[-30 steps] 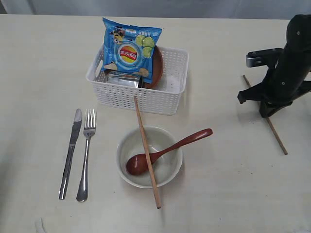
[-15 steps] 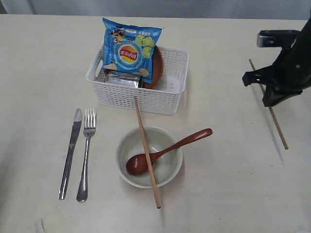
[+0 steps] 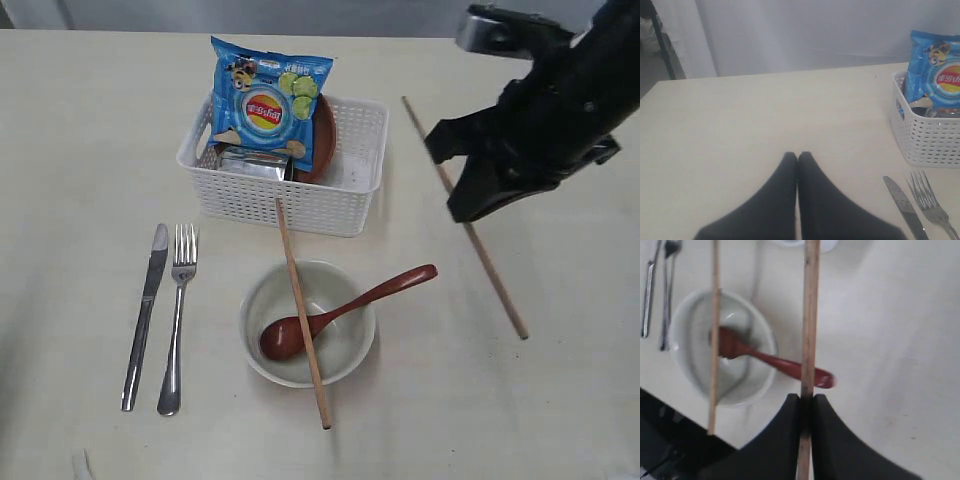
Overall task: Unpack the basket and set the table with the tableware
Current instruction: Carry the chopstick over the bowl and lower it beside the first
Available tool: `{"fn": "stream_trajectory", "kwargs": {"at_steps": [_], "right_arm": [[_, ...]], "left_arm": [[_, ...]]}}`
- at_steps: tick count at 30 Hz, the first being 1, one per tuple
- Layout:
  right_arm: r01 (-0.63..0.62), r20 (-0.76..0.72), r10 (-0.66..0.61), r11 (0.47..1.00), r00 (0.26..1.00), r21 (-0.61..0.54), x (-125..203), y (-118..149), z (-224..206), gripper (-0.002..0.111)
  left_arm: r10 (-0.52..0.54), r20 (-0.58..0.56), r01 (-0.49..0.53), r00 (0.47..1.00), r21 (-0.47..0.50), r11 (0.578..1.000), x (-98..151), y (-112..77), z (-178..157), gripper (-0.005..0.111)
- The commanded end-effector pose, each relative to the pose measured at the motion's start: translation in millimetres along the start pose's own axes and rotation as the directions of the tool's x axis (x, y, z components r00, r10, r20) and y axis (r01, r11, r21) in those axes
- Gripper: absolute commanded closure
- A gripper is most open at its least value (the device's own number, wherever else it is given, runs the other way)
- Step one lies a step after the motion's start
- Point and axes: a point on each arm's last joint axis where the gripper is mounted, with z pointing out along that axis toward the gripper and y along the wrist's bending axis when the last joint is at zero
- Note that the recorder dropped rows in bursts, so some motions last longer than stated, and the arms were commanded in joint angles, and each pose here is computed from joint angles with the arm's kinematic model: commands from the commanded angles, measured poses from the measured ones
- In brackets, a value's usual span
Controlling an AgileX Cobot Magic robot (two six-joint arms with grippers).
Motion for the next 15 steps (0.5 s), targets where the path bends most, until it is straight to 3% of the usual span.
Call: {"fn": "stream_trajectory", "kwargs": {"at_steps": [1,7,11,15], "right_arm": [[0.061,-0.022,-0.063,0.995,0.998,-0.073,5.8,43.0,14.3,0.109],[0.033,-0.013,-0.034,0.997,0.999,-0.075,-1.0,67.2,46.8,0.109],[-0.008,-0.111,0.002,0.998,0.994,-0.061,-6.9,63.7,85.3,0.109],[-0.029,-0.091,0.025,0.999,0.996,-0.046,-13.9,59.2,100.7,0.109]], "left_arm": [[-0.010,0.006,0.009,1.000,0.010,1.000,0.4,-0.7,0.1,0.107],[-0.010,0.006,0.009,1.000,0.010,1.000,0.4,-0.7,0.1,0.107],[-0.010,0.006,0.009,1.000,0.010,1.000,0.4,-0.7,0.1,0.107],[-0.010,0.006,0.009,1.000,0.010,1.000,0.4,-0.7,0.1,0.107]]}}
